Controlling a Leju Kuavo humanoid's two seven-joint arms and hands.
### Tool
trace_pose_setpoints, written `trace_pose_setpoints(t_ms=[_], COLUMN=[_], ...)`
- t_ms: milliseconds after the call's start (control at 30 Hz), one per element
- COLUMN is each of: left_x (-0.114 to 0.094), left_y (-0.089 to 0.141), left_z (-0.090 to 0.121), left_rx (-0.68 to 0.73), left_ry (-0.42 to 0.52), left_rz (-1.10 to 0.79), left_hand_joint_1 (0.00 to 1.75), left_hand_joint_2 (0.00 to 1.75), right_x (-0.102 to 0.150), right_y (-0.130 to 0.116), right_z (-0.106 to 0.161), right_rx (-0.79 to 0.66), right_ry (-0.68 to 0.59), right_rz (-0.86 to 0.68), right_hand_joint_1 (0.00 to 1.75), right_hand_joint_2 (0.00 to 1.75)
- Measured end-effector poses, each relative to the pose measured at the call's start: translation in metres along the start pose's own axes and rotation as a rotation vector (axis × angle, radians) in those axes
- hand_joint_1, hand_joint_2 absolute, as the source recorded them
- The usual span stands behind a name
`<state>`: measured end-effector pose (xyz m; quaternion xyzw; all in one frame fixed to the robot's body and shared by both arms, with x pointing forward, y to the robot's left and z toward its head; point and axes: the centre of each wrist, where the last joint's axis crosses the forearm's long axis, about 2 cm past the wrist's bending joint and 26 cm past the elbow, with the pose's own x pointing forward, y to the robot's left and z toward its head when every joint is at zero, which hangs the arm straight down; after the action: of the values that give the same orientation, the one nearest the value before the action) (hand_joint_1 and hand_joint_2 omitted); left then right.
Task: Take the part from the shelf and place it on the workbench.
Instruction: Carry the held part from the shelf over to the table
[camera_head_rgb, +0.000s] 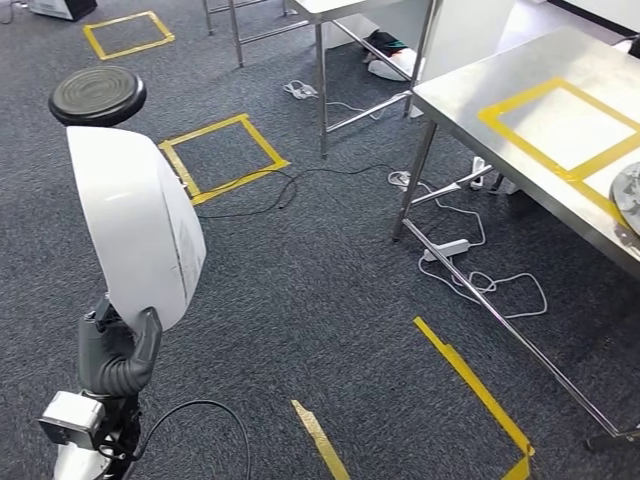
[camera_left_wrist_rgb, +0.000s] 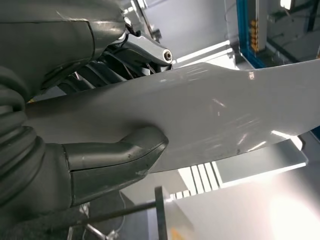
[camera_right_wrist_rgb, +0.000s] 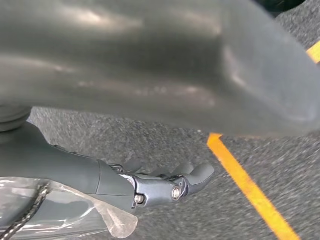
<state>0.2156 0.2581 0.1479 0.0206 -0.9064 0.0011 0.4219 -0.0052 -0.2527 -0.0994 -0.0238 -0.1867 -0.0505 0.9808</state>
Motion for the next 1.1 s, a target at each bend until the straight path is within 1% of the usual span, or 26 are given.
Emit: trace_pose_setpoints(t_ms=[400, 567, 767, 933, 1100], left_x=[-0.003, -0.007, -0.012, -0.013, -0.016], left_y=[-0.001, 0.001, 0.003, -0.002, -0.004], left_z=[-0.009, -0.009, -0.02, -0.033, -0.038], left_rx=[-0.026, -0.048, -0.065, -0.086, -0.099], left_ry=[-0.016, -0.007, -0.022, -0.053, -0.055], left_rz=[0.006, 0.004, 0.009, 0.025, 0.028], left_hand_joint_1=[1.75, 1.75, 1.75, 1.75, 1.75], left_hand_joint_2=[1.75, 1.75, 1.75, 1.75, 1.75], right_x=[0.002, 0.005, 0.007, 0.008, 0.01], right_y=[0.0, 0.001, 0.004, 0.004, 0.006], right_z=[-0.001, -0.002, -0.004, -0.006, -0.008], right_rx=[0.004, 0.004, -0.002, 0.009, 0.025], right_ry=[-0.01, -0.024, -0.043, -0.056, -0.062], right_rz=[0.027, 0.056, 0.072, 0.098, 0.12], right_hand_joint_1=[0.0, 0.0, 0.0, 0.0, 0.0], right_hand_joint_2=[0.0, 0.0, 0.0, 0.0, 0.0])
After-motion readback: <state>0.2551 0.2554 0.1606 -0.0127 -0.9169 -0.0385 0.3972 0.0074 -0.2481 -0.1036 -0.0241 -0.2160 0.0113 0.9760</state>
